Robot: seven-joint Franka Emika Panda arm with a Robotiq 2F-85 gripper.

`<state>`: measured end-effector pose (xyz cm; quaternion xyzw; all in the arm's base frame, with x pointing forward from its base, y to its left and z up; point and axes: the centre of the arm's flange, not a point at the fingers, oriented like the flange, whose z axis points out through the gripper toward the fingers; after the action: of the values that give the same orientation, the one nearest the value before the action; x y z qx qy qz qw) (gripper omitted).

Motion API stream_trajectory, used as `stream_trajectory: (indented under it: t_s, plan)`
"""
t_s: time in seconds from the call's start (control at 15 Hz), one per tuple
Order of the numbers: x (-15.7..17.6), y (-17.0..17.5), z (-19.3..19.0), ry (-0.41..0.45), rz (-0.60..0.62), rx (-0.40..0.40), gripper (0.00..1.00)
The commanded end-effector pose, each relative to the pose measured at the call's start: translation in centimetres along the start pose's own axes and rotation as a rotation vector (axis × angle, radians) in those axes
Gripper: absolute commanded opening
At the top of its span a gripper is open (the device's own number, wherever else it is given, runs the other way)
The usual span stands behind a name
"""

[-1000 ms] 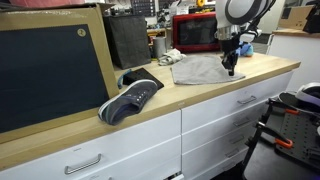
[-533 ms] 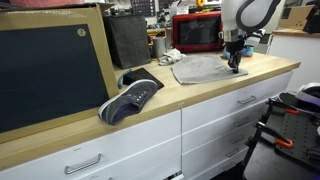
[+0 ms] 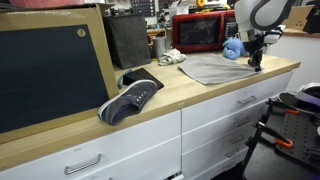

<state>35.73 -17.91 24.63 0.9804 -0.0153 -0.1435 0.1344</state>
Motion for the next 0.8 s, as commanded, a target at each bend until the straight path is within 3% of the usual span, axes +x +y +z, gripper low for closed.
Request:
stream_trajectory:
  t_s: [0.0,0.27,0.4,0.73]
  plan:
    - [-3.5,1.1,-0.7,-0.109,0.013,0.018,0.00]
    - [-4.7,0.9,-3.4,-0.184,0.005,0.081,0.00]
    - [-4.6,0.1,-5.9,-0.147,-0.002,0.136,0.00]
    - [-2.1,-5.5,-12.8,0.072,-0.007,0.268,0.00]
